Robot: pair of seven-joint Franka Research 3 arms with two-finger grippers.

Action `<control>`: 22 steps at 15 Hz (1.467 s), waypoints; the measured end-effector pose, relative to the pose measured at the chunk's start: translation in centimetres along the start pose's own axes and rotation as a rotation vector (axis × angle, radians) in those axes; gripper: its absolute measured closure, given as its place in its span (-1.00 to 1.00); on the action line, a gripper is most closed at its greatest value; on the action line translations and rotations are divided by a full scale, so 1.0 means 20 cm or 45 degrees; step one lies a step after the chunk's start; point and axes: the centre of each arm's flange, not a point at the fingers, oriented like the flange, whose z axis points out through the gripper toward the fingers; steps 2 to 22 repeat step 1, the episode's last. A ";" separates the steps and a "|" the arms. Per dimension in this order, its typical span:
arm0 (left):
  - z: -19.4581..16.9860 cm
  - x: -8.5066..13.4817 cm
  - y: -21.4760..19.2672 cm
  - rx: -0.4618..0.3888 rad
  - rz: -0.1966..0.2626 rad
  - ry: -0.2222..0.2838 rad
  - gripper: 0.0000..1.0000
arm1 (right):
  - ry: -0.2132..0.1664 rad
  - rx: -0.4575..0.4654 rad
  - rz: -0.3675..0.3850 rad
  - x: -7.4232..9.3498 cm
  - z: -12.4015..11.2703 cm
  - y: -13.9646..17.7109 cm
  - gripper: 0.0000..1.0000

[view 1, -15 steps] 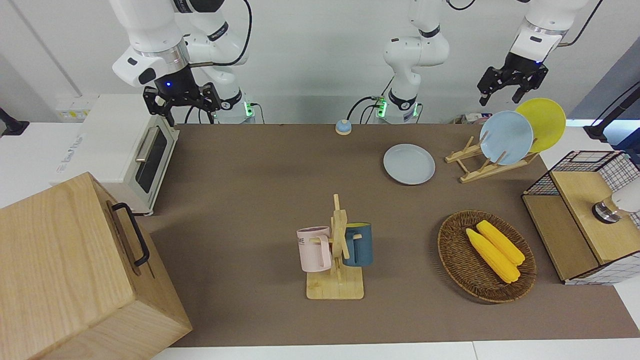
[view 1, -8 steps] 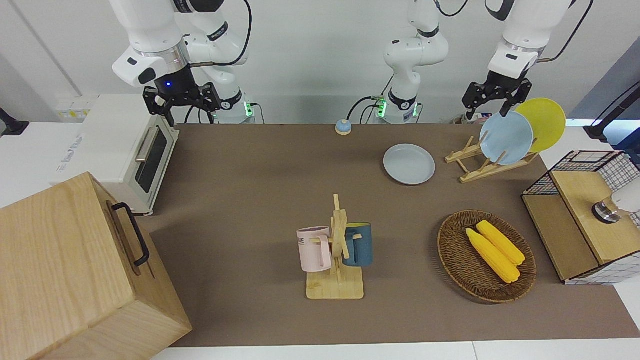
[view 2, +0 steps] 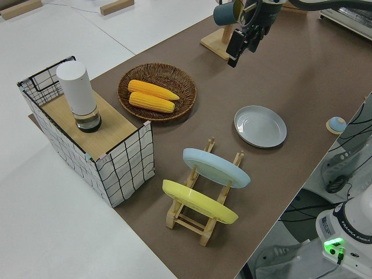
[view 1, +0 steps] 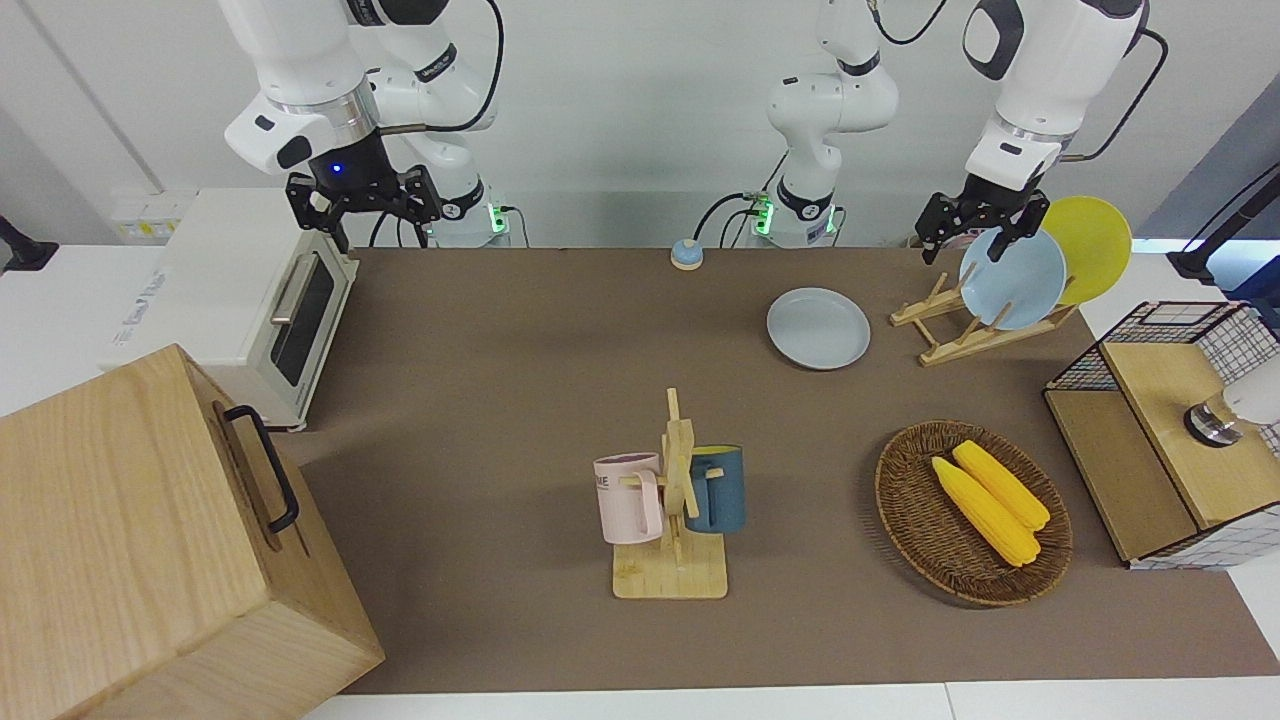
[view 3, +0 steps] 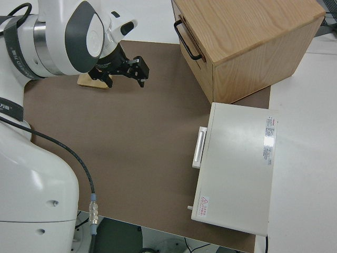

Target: Pick gray plate from low plate rack and place it on table with left arm

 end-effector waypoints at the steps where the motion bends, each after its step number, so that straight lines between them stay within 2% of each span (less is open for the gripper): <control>1: 0.00 0.00 0.00 0.000 0.001 -0.001 -1.00 | 0.000 0.000 0.000 0.00 0.00 0.00 -0.97; 22: 0.00 0.00 0.00 0.000 0.001 -0.001 -1.00 | 0.000 0.000 0.000 0.00 0.00 0.00 -0.97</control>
